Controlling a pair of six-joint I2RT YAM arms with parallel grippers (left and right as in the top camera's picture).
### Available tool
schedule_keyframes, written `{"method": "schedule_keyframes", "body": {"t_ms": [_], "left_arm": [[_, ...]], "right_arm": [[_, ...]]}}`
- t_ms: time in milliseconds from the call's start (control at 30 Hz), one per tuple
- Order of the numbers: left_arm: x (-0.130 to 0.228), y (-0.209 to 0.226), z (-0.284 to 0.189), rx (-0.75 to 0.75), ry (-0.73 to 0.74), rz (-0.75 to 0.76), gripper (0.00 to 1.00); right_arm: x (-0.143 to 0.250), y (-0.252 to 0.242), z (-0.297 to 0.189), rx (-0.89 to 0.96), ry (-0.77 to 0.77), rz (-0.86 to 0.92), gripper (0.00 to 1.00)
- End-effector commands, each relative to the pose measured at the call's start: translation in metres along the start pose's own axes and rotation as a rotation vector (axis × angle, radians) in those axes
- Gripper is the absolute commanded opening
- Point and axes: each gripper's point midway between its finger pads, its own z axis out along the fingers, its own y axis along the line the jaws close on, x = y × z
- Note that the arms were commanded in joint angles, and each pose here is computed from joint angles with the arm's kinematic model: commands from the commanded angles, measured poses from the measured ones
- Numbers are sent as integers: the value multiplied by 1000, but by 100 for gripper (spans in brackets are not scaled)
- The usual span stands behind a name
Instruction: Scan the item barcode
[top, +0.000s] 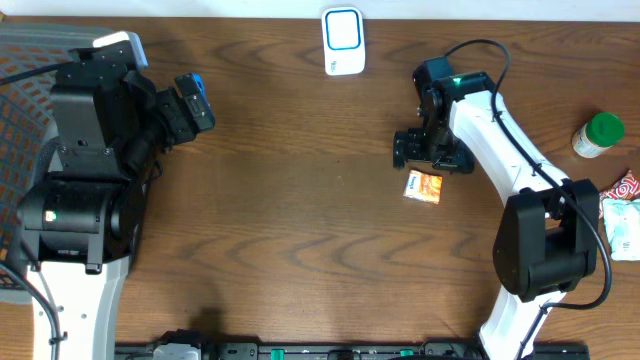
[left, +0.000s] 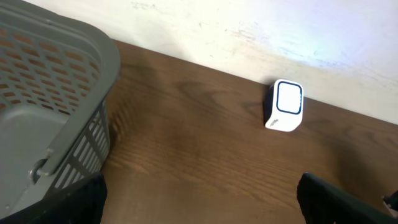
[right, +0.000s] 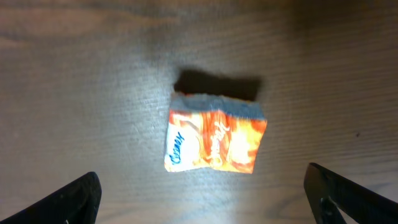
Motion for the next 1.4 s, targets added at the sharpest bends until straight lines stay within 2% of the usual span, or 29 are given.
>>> {"method": "schedule_keyframes", "body": {"t_ms": [0,133,267,333,467,833,1033,1233,1367], "left_arm": [[-5,3,-2,-12,-16,5,98],[-5,3,-2,-13,-16,5,98],[-5,3,-2,-13,-16,5,98],[-5,3,-2,-13,-16,5,98],[-5,3,-2,-13,-16,5,98],[-5,3,-2,-13,-16,5,98],[-5,3,-2,-13,-16,6,98],[-5,3,-2,-13,-16,5,98],[-5,3,-2,-12,-16,5,98]], "right_arm": [[5,15,-8,-81,19,-150,99],[26,41,-14,-270,78,-410,99],[21,40,-12,-258,45,-508,99],[10,33,-8,-200,6,-513,97],[-2,15,-6,-85,-23,-513,99],[-3,0,-2,-81,-9,-470,99],[1,-20,24,-115,15,-407,99],[4,-10,39,-289,-13,-443,99],[-2,-10,47,-301,-51,-443,99]]}}
